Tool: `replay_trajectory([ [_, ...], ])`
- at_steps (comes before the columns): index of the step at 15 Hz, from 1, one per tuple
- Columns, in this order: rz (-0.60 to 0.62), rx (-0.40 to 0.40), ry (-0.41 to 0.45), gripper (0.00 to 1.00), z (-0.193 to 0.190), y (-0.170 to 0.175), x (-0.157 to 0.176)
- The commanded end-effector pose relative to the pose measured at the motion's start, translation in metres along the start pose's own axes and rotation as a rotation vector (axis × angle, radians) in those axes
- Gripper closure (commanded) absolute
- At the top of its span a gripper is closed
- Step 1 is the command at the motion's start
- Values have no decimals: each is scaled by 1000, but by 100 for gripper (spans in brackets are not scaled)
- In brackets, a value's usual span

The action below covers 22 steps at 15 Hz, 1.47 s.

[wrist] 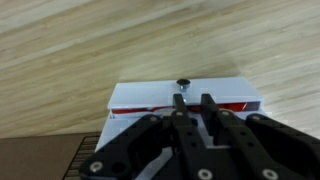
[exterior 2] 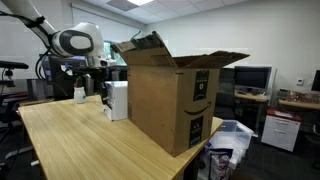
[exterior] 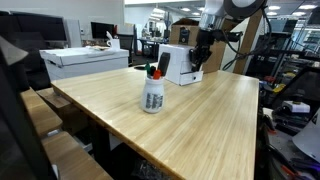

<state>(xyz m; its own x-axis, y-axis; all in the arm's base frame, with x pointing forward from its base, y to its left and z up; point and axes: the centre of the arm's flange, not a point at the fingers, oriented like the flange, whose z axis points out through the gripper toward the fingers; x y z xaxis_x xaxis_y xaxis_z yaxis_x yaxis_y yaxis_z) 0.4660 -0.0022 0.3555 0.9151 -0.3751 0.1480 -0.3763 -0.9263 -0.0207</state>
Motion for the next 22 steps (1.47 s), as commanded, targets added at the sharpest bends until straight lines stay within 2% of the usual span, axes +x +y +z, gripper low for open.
replay_trajectory([
  [1,-6,-5,29,96,0,1,-5],
  [3,-6,-6,11,100,-1,1,-5],
  [9,-5,-16,-22,96,-4,1,-9],
  [10,-5,-13,-17,71,-4,1,-9],
  [12,-7,-9,-9,70,-4,1,-8],
  [22,-2,9,40,16,-4,1,5],
])
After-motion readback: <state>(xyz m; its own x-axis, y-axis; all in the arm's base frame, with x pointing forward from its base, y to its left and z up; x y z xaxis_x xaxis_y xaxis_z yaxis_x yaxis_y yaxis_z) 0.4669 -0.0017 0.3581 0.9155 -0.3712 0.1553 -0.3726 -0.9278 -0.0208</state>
